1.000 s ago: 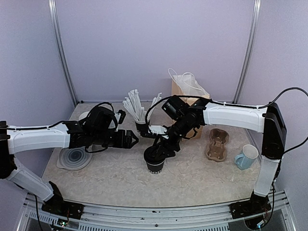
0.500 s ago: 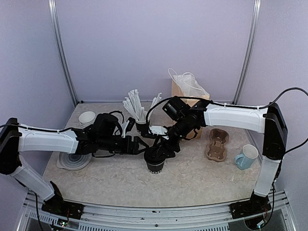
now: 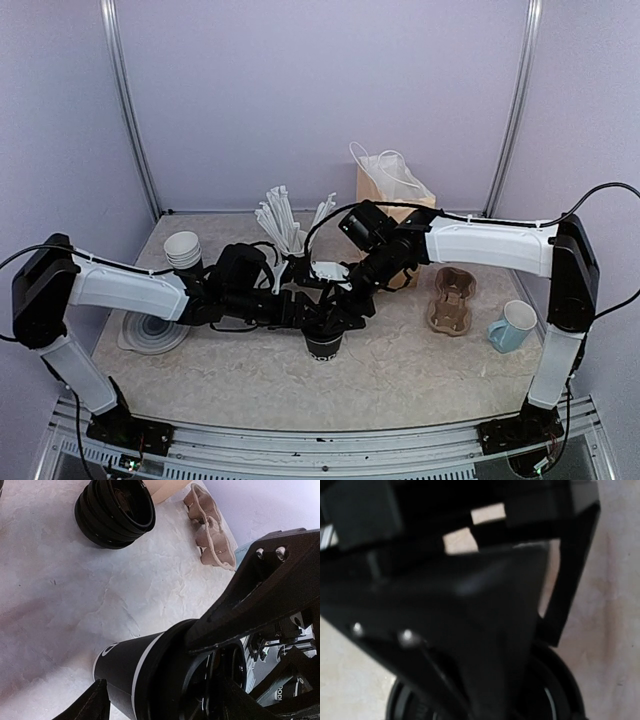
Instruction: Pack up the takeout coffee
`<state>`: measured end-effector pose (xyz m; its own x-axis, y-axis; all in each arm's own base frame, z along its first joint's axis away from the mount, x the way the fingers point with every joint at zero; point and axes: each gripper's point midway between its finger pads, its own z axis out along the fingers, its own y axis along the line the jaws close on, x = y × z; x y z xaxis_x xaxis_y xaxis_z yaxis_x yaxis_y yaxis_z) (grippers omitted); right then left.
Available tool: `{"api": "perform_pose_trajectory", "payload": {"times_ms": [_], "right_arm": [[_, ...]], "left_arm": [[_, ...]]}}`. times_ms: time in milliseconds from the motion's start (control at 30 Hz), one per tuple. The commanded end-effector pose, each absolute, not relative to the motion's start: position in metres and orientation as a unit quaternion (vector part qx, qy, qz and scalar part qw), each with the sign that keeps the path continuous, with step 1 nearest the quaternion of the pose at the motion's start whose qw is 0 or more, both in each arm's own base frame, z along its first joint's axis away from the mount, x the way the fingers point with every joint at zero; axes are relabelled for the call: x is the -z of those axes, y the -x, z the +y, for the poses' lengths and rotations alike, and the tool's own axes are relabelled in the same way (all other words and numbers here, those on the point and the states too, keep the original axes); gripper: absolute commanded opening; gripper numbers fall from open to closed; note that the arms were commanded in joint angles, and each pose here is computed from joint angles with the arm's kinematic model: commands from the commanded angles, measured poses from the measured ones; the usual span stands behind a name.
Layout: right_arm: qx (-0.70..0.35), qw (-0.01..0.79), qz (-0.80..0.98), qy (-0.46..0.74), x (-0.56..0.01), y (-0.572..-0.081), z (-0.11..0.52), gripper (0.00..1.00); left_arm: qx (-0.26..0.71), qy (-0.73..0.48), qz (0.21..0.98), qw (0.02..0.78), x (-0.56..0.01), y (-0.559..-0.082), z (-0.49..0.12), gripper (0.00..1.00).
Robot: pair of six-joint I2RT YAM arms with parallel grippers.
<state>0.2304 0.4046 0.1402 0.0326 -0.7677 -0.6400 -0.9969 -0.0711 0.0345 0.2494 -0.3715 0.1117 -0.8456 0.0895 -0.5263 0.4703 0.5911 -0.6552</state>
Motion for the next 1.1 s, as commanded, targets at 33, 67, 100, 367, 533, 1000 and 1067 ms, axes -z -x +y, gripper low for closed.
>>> {"api": "perform_pose_trajectory", "payload": {"times_ms": [33, 67, 100, 367, 533, 1000, 1067], "right_arm": [[-0.253, 0.213, 0.655, 0.679, -0.153, -0.222, 0.391, 0.86], [-0.257, 0.219, 0.657, 0.674, -0.160, -0.224, 0.389, 0.87], [-0.264, 0.225, 0.660, 0.667, -0.169, -0.225, 0.387, 0.88], [-0.317, 0.183, 0.742, 0.562, -0.153, -0.247, 0.348, 0.73], [-0.378, 0.125, 0.761, 0.512, -0.133, -0.238, 0.346, 0.63], [-0.448, 0.072, 0.763, 0.460, -0.125, -0.243, 0.360, 0.50], [-0.451, 0.067, 0.766, 0.453, -0.122, -0.245, 0.362, 0.49]], "left_arm": [[0.406, -0.168, 0.876, 0.198, -0.089, -0.242, -0.372, 0.70], [0.405, -0.169, 0.877, 0.195, -0.087, -0.241, -0.372, 0.70], [0.406, -0.170, 0.877, 0.194, -0.087, -0.240, -0.372, 0.70], [0.416, -0.179, 0.870, 0.195, -0.090, -0.236, -0.372, 0.70], [0.424, -0.188, 0.864, 0.196, -0.091, -0.235, -0.374, 0.70], [0.421, -0.198, 0.869, 0.169, -0.076, -0.229, -0.374, 0.69], [0.419, -0.198, 0.870, 0.166, -0.072, -0.229, -0.373, 0.69]]}}
